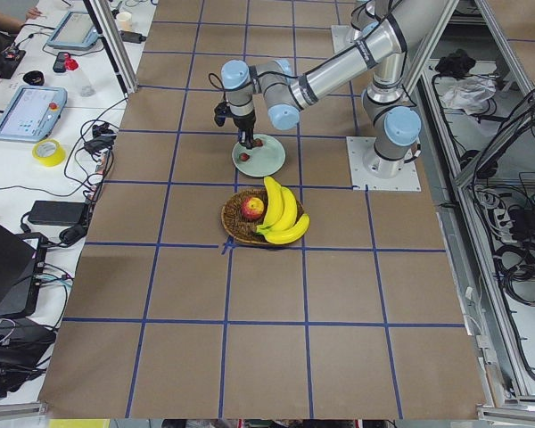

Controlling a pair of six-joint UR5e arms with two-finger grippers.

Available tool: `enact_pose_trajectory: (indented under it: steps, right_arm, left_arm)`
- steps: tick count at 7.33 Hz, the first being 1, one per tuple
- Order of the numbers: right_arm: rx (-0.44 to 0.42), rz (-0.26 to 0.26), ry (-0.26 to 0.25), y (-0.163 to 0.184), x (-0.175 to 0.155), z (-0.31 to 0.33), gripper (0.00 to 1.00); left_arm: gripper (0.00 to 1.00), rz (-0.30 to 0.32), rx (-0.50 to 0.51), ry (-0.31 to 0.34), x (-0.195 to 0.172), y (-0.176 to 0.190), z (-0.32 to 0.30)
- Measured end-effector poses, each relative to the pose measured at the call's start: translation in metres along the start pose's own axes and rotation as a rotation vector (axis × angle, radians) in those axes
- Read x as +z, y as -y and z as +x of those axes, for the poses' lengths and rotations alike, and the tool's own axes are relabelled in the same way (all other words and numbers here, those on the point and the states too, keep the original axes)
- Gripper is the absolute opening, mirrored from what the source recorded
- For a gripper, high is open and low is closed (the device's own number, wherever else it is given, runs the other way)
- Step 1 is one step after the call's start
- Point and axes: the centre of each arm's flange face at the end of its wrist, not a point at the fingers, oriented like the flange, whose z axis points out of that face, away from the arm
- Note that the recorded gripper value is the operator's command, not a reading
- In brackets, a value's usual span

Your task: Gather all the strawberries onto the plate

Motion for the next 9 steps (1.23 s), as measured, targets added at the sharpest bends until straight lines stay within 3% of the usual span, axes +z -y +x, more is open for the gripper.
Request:
enact_pose_trajectory:
  steps: [1, 2, 4, 6, 9]
  right_arm:
    - [0.01, -0.009, 0.014, -0.001, 0.0, -0.002, 1.0]
    - [0.014, -0.014, 0.017, -0.002, 0.001, -0.002, 1.0]
    - [0.017, -0.017, 0.013, -0.002, 0.002, -0.002, 1.0]
    - [0.028, -0.018, 0.014, -0.002, 0.003, -0.002, 1.0]
    - [0.043, -0.014, 0.011, -0.002, 0.006, -0.002, 1.0]
  left_arm:
    - [0.81, -0.024, -0.006, -0.017, 0.013, -0.005, -0.005]
    - [0.98, -0.033, -0.012, -0.023, 0.02, -0.008, -0.007]
    - [1.0, 0.034, -0.014, 0.009, -0.008, 0.003, -0.01]
    - [1.0, 0.089, -0.001, 0.037, -0.096, 0.021, 0.008]
    - [1.0, 0.108, -0.056, 0.039, -0.199, -0.011, 0.11]
